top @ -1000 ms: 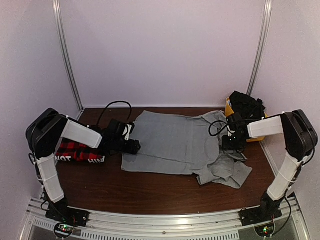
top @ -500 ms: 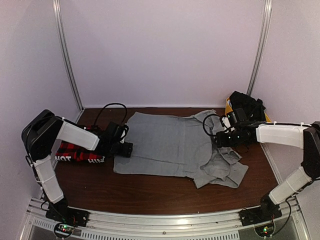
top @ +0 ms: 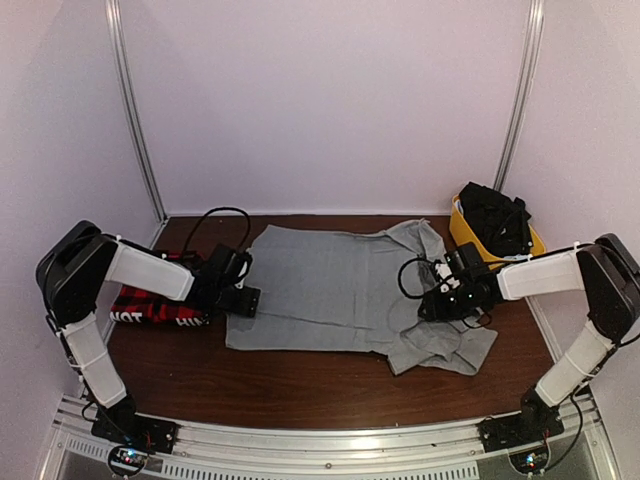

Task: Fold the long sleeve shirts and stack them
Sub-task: Adjust the flattened shirt at the center of the board.

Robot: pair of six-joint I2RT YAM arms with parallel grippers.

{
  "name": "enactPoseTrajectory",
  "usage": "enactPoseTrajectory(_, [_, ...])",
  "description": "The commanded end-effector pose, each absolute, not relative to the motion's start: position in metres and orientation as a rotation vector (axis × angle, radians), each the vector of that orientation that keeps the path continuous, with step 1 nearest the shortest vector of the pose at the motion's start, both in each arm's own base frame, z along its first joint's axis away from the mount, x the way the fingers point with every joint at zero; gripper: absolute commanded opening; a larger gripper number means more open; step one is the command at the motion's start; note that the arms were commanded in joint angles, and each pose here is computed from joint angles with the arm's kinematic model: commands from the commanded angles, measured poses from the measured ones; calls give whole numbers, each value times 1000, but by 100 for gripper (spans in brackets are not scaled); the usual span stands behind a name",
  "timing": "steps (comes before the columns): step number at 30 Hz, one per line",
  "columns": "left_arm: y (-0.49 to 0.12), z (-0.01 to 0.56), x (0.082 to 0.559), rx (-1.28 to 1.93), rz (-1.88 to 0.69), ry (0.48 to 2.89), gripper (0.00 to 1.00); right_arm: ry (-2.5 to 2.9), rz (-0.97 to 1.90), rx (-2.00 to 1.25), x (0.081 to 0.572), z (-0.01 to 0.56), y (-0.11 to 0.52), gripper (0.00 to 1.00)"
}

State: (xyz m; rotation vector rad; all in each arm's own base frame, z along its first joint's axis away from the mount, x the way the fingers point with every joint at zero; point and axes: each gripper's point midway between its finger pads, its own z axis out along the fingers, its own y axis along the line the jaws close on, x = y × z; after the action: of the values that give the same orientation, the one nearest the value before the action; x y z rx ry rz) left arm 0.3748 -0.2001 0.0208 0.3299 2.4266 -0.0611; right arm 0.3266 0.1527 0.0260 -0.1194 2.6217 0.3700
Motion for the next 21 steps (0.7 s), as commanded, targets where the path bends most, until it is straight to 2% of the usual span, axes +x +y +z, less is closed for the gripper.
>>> enactPoseTrajectory(1, [-173,9,358,328,84,2491,76,2673,298,-30,315,10,129,60])
enactPoseTrajectory(6, [-164,1,351,325,126,2509,74,2674,292,44,303,10,110,69])
enactPoseTrajectory(15, [-154,-9,339,321,156,2538,71,2669,328,145,292,12,94,75])
enactPoseTrajectory(21, [-165,8,337,319,47,2496,70,2537,466,120,305,53,110,79])
